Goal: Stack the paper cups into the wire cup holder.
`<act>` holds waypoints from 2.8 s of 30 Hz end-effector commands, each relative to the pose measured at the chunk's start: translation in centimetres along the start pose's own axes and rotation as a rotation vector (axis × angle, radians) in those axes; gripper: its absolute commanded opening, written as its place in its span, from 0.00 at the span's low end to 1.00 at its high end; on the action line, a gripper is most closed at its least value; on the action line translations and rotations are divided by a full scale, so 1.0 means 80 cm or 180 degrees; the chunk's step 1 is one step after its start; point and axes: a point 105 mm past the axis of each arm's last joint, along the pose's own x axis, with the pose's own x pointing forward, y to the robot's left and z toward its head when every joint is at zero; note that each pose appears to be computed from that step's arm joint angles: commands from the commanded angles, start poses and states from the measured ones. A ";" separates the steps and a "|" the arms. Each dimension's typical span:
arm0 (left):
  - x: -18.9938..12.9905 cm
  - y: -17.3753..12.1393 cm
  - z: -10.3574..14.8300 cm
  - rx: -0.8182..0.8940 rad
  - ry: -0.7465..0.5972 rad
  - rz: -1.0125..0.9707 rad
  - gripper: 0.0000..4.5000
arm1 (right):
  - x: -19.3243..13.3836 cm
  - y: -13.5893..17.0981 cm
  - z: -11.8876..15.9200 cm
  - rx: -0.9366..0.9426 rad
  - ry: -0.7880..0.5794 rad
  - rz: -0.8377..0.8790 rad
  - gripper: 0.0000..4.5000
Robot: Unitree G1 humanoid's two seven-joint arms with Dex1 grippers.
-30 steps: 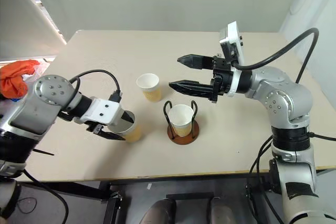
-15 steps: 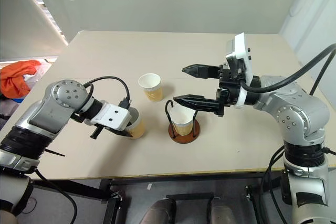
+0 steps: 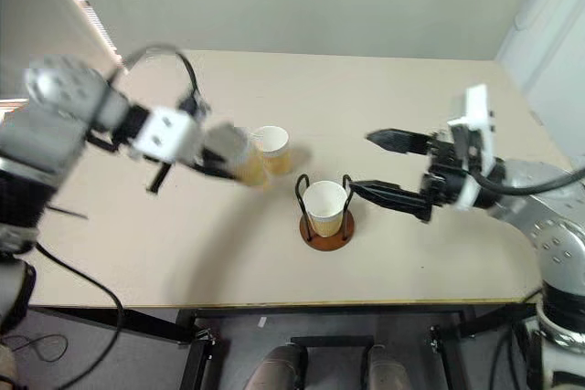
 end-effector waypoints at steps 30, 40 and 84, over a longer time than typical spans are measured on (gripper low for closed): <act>0.136 0.011 0.021 0.1306 -0.0310 -0.1305 0.01 | -0.080 0.056 0.013 -0.0303 0.0336 -0.1187 1.00; 0.148 0.028 0.022 0.1193 -0.0286 -0.1144 0.35 | -0.080 0.053 0.012 -0.0282 0.0343 -0.1152 1.00; 0.135 0.023 -0.174 -0.1240 0.1229 0.0435 0.57 | -0.066 0.042 0.015 -0.0281 0.0464 -0.1037 1.00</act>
